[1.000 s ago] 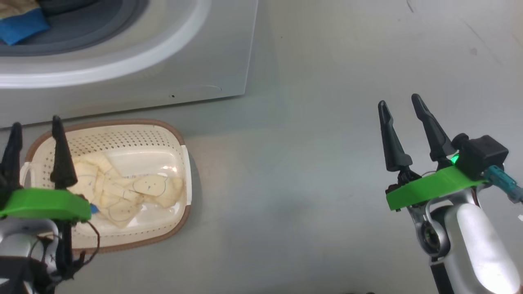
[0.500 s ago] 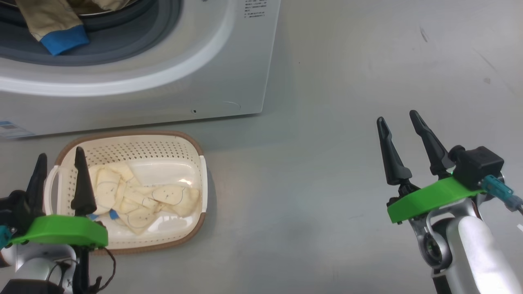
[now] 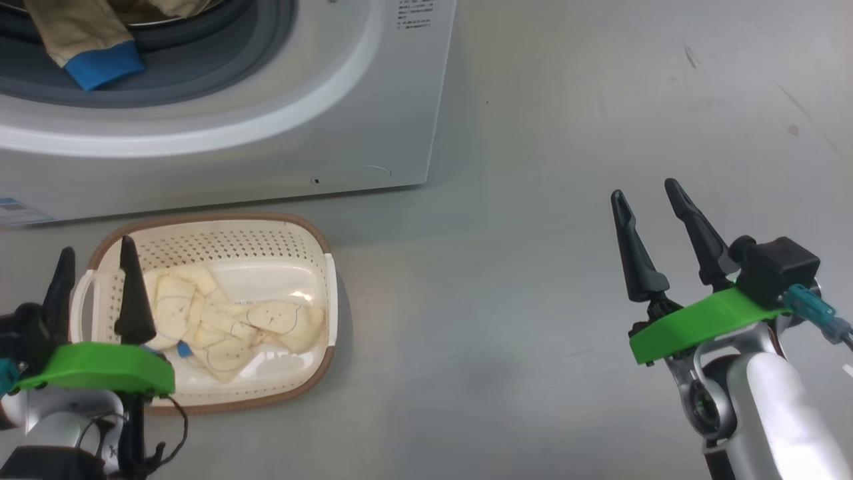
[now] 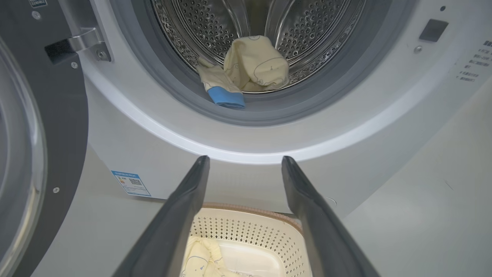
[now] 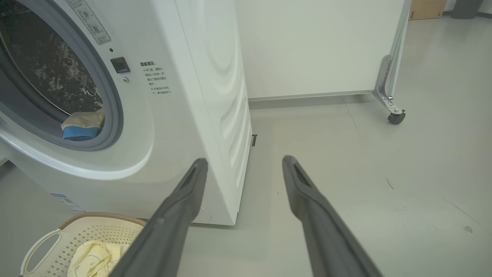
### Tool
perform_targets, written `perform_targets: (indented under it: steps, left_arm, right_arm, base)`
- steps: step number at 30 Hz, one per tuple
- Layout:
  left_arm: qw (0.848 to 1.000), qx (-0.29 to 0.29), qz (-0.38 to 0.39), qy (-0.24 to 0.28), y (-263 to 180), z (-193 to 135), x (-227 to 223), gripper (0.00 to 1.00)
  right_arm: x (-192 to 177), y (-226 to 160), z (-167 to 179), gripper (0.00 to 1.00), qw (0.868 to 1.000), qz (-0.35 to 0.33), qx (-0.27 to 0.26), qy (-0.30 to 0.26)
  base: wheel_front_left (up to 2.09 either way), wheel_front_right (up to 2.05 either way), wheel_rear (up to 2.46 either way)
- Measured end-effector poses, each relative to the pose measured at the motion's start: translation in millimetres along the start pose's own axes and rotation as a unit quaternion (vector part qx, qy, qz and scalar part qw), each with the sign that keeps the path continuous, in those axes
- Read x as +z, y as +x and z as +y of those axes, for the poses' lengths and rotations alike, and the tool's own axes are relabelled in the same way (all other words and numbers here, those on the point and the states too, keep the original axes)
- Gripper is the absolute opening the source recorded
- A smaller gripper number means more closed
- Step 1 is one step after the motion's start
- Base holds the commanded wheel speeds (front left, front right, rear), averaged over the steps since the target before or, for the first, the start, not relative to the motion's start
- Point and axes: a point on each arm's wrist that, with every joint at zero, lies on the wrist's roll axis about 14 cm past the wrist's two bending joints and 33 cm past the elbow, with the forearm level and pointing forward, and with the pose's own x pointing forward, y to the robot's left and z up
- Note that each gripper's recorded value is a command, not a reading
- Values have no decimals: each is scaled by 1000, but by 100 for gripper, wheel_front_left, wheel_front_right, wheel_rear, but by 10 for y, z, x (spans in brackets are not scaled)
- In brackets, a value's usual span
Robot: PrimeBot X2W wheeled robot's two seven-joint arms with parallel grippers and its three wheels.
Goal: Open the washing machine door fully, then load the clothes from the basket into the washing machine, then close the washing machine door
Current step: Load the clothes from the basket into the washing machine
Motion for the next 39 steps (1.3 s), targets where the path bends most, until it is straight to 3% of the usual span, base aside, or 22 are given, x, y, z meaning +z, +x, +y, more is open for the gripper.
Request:
perform_targets:
  steps: [10, 21, 31, 39]
  left_arm:
    - [1000, -5, 20, 15, 550, -5, 78, 100]
    - [996, -1, 83, 39, 1459, 49, 132, 100]
    - [986, 8, 147, 83, 2033, 229, 91, 100]
    - [965, 20, 236, 112, 2292, 349, -201, 100]
  right_arm:
    - [-153, 12, 27, 100, 1000, 19, 4, 7]
    - [-323, 5, -189, 100, 999, 25, -28, 28]
    - [-502, 56, -330, 100, 998, 40, -45, 35]
    - [-697, 65, -439, 100, 995, 63, -61, 43]
  base:
    - [0, 0, 0]
    - [0, 0, 0]
    - [0, 0, 0]
    - [0, 0, 0]
